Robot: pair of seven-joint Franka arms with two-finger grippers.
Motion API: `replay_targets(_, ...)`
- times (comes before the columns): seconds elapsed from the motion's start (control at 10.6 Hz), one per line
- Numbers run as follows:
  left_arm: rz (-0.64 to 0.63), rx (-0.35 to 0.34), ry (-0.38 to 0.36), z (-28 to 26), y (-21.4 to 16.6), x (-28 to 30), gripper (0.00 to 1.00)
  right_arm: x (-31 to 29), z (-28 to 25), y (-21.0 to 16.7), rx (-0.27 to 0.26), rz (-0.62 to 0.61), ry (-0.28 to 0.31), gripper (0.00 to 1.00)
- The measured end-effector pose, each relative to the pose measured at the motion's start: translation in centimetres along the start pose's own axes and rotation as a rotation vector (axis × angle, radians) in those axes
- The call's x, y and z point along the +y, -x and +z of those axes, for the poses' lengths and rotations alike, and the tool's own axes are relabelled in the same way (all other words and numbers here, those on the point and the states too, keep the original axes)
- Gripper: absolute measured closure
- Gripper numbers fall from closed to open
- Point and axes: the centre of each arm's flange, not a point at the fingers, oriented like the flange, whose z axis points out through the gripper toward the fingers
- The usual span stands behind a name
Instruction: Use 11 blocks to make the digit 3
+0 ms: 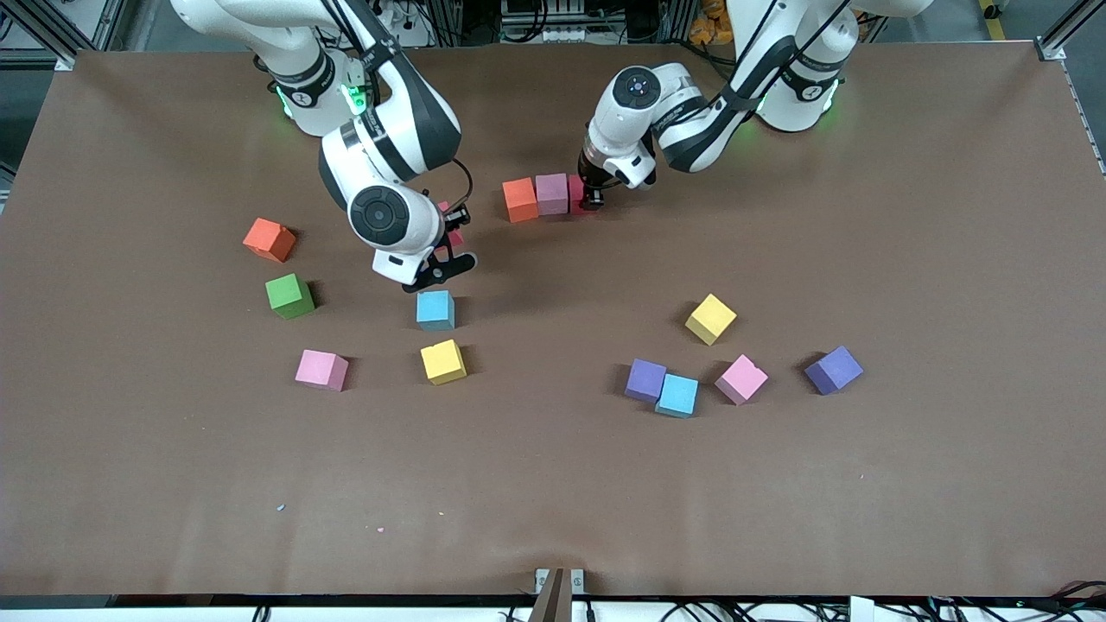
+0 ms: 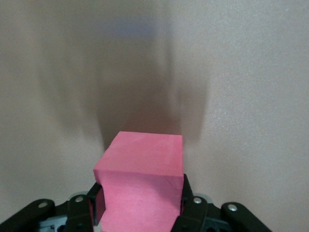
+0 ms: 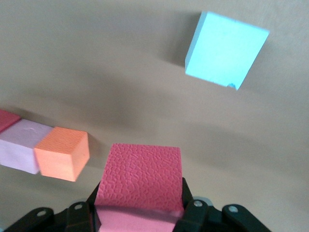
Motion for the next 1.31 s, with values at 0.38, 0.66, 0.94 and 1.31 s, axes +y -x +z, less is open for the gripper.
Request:
replay_targets(0.38,-0.001,-0.004,0.000,0.0,0.3,0.1,0.40,-0.7,-2.3,-1.6,0.054,0.068,-0.009,0.40)
replay_targets(0.66,-0.008,-0.013,-0.003,0.1,0.7,0.5,0.40,-1.3,1.9,-3.6,0.035,0.178,0.001,0.40)
replay_targets(0.94,-0.009,-0.017,-0.004,0.2,1.0,0.6,0.40,-7.1,5.3,-3.6,0.066,0.246,0.026,0.40)
replay_targets(1.31,-0.011,-0.017,-0.003,0.2,1.1,0.6,0.40,-9.4,8.7,-4.2,0.084,0.288,0.043,0.40)
